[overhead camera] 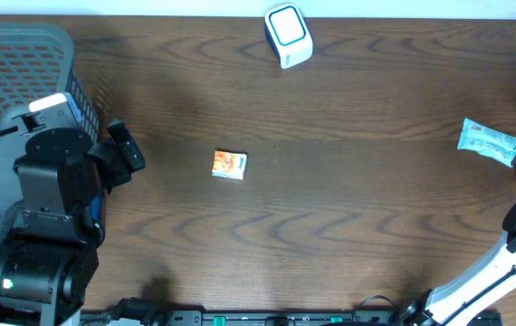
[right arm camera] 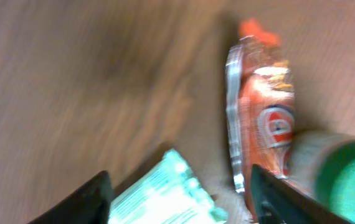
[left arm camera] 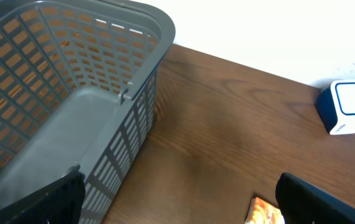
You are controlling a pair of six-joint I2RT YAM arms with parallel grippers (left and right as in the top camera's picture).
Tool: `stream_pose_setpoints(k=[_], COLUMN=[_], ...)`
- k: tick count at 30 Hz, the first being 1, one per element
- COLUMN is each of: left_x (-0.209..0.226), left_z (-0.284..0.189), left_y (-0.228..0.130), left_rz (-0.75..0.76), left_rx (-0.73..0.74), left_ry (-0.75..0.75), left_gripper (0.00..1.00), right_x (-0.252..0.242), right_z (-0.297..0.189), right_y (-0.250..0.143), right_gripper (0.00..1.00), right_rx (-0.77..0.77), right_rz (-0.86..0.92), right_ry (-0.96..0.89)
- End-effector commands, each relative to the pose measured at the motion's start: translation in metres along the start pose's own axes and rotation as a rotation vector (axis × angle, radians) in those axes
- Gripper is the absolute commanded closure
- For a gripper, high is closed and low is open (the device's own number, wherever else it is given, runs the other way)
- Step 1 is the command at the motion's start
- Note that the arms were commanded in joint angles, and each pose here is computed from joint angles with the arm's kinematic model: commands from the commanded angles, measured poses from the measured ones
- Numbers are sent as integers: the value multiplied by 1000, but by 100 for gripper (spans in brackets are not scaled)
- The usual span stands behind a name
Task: Scan the item barcode
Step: 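Move the chocolate bar to the right table edge and release it, then move the right gripper over the orange Kleenex pack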
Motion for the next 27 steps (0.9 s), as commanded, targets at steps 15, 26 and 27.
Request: stream_pose_setpoints(k=[15, 26, 27], left_x=[2, 2, 2], left_z=[-2, -2, -2], left_y=[1, 1, 1], left_rz=[12, 12, 12], left_rx=[-5, -5, -5], left_ry=[13, 13, 13], left_gripper=[2, 2, 2], right_x=[117, 124, 122], right_z=[-68, -118, -122], right_y=[-203, -392, -406], right_gripper=[1, 1, 1], right_rx=[590, 684, 693], right_rz=[-442, -885, -917], right_ry=[351, 251, 252])
Point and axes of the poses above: each gripper's point midway between its finger pads, its own z axis out along the fingers, its own x axis along the line the jaws close on, y = z × x, the point moved 9 cm from there along -z, back along the fingers, and after that the axes turned 14 degrees about z, right-handed, at the moved point
